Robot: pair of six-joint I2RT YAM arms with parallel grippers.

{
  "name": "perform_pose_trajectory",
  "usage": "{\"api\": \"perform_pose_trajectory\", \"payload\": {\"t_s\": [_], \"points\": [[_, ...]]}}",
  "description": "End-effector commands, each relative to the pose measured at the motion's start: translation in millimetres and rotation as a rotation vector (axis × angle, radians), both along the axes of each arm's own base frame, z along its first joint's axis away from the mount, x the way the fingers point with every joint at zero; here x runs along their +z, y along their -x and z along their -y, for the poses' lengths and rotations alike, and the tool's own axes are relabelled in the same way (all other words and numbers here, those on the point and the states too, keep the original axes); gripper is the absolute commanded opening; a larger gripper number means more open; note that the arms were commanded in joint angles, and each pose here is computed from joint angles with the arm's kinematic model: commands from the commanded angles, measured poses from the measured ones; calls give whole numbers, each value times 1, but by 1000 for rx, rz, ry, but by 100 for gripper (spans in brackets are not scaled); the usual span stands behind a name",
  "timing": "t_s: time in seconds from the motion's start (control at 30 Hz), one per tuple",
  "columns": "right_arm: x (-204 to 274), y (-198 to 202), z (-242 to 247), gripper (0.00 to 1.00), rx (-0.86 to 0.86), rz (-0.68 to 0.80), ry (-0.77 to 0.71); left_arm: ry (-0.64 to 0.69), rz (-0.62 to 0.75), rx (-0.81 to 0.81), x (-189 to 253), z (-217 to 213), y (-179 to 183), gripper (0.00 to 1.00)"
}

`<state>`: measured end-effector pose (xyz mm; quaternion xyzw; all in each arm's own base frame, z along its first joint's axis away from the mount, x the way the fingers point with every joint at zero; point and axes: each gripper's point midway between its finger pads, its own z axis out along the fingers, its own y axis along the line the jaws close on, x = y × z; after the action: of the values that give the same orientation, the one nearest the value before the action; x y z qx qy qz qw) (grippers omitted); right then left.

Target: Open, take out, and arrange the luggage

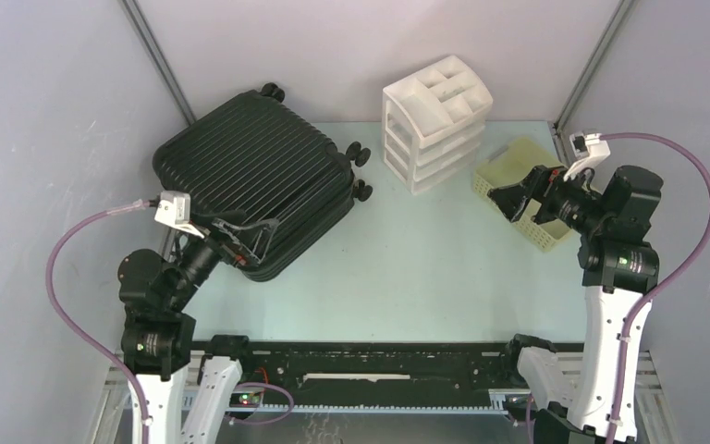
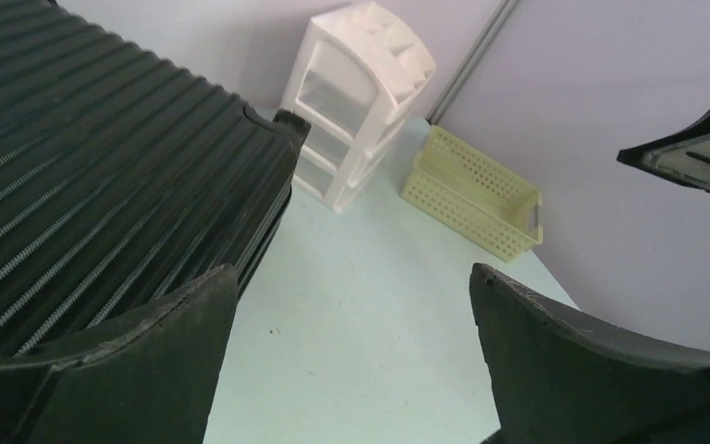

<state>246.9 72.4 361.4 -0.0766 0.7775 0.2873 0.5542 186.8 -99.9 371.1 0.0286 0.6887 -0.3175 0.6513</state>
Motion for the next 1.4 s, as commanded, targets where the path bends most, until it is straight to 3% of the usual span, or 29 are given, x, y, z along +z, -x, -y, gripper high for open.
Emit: {"api": "perform_pose_trajectory", "payload": {"t_s": [0.0,0.2,0.4,0.53,0.63,0.8,0.93,1.13,1.37], "points": [[5,-14,10,100,-75,20,-9,18,-46,-63,-17,10,1,100],[-2,-26,8,100,-17,7,17,28,-93,-122,-33,19,3,100],[-14,-15,-23,100,256,41,120,39,-106,-172,-33,30,10,100],[-20,15,-56,100,573,131,169,16,-107,-201,-35,43,13,100],[-27,27,-73,100,701,155,175,-54,-141,-175,-46,53,6,100],[-42,30,-82,100,787,176,167,-300,-219,-126,-72,74,-9,100],[-56,30,-85,100,832,191,152,-467,-242,-76,-82,74,-28,100],[-79,28,-88,100,869,185,115,-664,-146,-55,-71,80,-64,100],[-101,24,-84,100,845,150,134,-594,-217,-85,-26,117,-149,100]]}}
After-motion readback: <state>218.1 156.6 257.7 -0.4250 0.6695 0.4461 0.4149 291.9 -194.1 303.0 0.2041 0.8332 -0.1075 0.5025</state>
